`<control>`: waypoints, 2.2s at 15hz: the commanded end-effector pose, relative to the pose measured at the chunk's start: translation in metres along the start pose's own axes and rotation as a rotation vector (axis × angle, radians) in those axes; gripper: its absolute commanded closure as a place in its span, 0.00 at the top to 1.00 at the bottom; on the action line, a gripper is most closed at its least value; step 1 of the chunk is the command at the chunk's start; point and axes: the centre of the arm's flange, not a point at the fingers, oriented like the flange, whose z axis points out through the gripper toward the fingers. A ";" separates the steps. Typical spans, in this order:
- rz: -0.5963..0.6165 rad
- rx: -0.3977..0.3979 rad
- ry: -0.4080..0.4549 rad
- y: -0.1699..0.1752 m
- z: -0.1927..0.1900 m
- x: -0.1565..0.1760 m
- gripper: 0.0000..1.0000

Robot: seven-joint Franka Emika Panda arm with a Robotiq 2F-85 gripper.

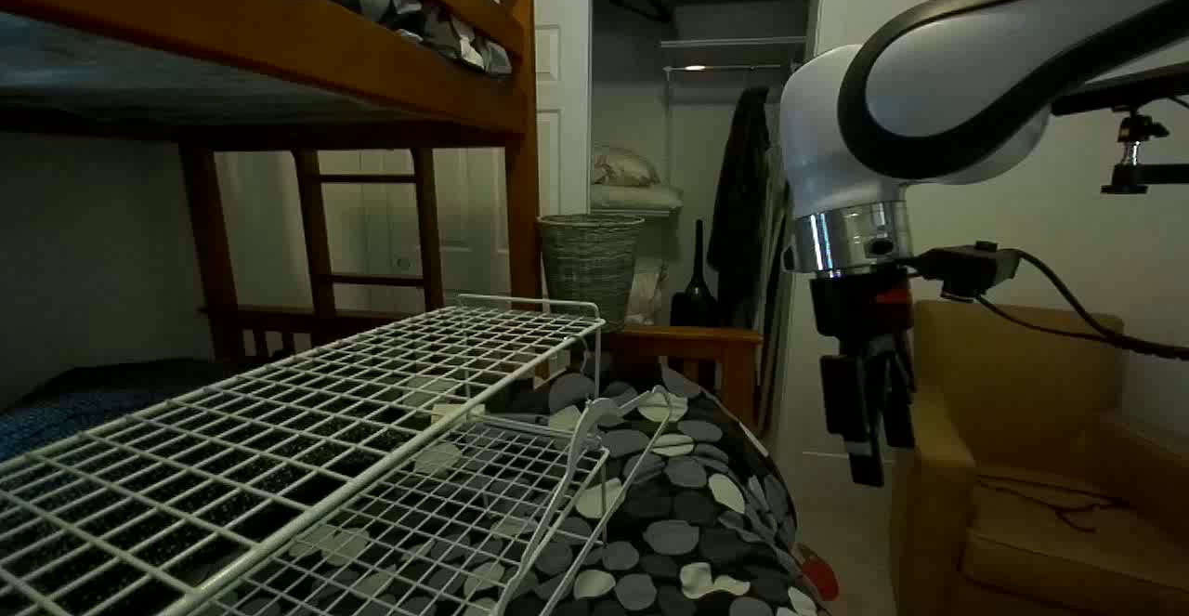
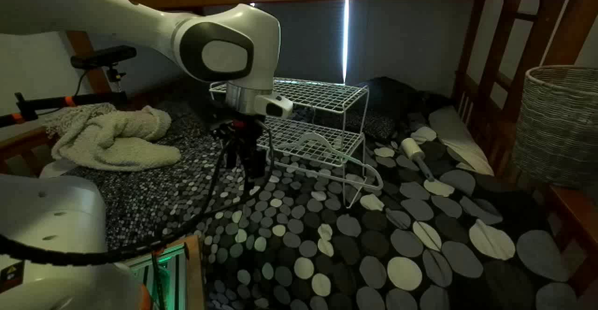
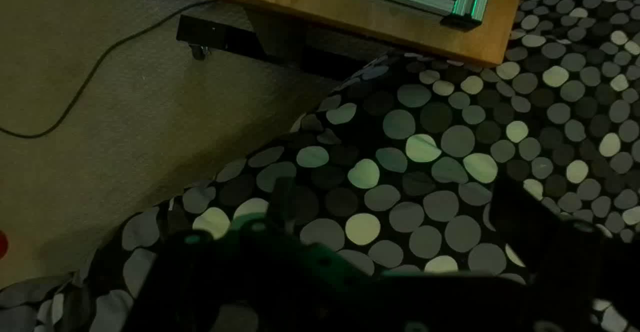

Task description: Put the hang wire on the bed

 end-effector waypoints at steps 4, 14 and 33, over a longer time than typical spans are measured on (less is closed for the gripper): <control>0.000 0.000 -0.002 0.000 0.001 0.000 1.00; 0.476 -0.017 0.008 0.076 0.003 0.068 1.00; 0.992 0.058 0.079 0.108 -0.015 0.165 1.00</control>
